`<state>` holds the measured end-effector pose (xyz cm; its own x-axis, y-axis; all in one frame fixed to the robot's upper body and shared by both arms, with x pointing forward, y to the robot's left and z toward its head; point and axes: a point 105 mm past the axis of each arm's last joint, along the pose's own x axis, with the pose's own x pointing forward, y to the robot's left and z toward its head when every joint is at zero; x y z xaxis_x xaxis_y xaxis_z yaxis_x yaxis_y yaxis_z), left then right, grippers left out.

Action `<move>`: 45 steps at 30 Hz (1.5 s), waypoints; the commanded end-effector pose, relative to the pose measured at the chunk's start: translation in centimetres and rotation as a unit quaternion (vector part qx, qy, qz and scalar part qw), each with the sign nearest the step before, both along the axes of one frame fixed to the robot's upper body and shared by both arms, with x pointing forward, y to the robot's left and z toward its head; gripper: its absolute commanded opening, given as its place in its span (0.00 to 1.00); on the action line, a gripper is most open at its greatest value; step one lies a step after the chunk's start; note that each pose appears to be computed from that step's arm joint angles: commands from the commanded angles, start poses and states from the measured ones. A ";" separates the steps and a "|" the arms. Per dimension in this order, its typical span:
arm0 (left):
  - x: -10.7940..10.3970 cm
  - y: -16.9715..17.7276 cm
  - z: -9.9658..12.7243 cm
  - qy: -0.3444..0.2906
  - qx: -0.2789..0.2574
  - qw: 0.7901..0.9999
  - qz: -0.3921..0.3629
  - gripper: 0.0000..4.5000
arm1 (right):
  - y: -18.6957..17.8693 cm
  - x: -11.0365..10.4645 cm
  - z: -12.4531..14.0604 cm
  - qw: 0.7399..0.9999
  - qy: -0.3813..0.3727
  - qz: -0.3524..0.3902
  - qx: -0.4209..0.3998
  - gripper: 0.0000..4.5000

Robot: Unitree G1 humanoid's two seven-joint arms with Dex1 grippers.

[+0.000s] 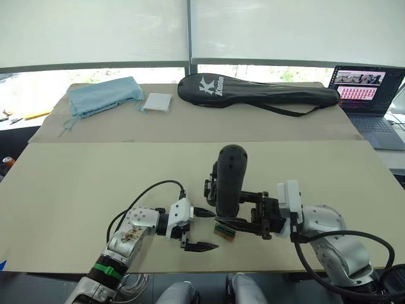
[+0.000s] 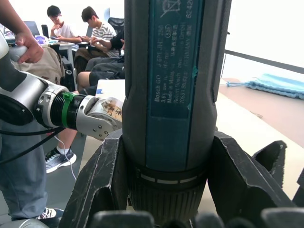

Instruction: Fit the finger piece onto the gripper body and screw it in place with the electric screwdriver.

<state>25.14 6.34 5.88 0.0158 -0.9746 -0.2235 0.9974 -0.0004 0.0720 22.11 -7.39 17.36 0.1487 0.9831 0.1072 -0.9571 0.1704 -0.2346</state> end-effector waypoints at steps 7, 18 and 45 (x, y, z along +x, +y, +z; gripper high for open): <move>0.1 1.7 2.0 -0.021 -0.061 0.998 0.005 0.99 | 0.1 -0.9 3.7 0.998 -0.060 0.018 0.031 0.42; -0.2 4.9 7.7 -0.045 -0.149 0.987 0.032 0.99 | 0.5 -1.8 6.6 0.995 -0.085 0.028 0.052 0.42; 5.4 2.7 3.7 -0.047 -0.034 0.986 0.154 0.99 | 0.0 -1.8 10.6 0.992 -0.112 0.023 0.061 0.42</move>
